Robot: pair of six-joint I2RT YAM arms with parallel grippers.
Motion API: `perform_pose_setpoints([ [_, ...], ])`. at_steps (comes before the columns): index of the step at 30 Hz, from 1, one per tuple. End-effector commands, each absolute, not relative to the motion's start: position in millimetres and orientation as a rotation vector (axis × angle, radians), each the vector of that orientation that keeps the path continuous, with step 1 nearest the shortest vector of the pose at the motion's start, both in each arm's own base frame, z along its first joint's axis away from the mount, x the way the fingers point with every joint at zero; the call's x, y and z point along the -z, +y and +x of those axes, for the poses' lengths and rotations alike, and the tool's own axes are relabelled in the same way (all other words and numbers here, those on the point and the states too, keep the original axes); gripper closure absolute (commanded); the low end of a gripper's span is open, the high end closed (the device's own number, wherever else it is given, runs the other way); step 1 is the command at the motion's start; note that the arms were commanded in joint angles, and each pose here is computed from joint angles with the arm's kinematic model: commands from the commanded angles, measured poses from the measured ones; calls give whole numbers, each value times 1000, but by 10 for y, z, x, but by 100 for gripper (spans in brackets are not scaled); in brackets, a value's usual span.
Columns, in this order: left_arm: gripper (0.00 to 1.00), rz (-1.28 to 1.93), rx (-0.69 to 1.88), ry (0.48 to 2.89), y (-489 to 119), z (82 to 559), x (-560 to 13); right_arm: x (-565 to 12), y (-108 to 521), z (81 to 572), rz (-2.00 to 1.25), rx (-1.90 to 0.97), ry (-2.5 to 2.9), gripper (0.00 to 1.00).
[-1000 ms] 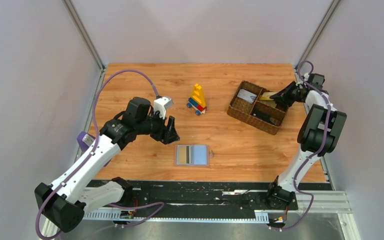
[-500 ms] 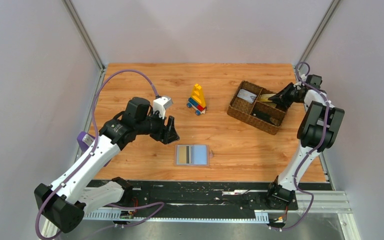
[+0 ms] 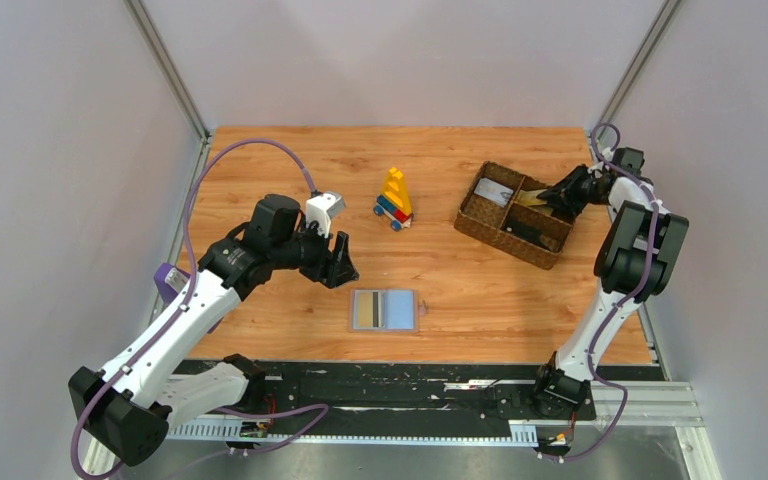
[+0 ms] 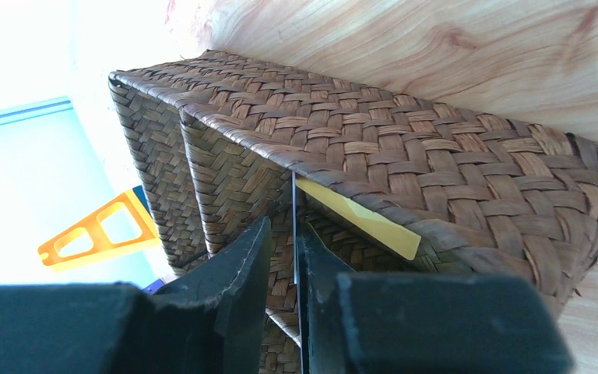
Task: Take the credit cards out of the card holder
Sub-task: Place the credit card in the storage box.
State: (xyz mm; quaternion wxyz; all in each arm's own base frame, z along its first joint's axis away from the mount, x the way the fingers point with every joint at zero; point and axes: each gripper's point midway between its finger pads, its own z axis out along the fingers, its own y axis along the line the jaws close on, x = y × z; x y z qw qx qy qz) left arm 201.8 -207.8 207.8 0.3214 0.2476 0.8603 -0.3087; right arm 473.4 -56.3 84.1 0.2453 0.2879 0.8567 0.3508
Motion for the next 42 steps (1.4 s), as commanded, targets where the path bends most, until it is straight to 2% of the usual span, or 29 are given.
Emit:
perform_pose_setpoints([
  [1, 27, 674, 796, 2210, -2059, 2036, -2178, -915, -696, 4818, 769, -877, 2329, 80],
  [42, 26, 664, 777, 2219, -2033, 2052, -2160, -838, -882, 4895, 839, -598, 2404, 78],
])
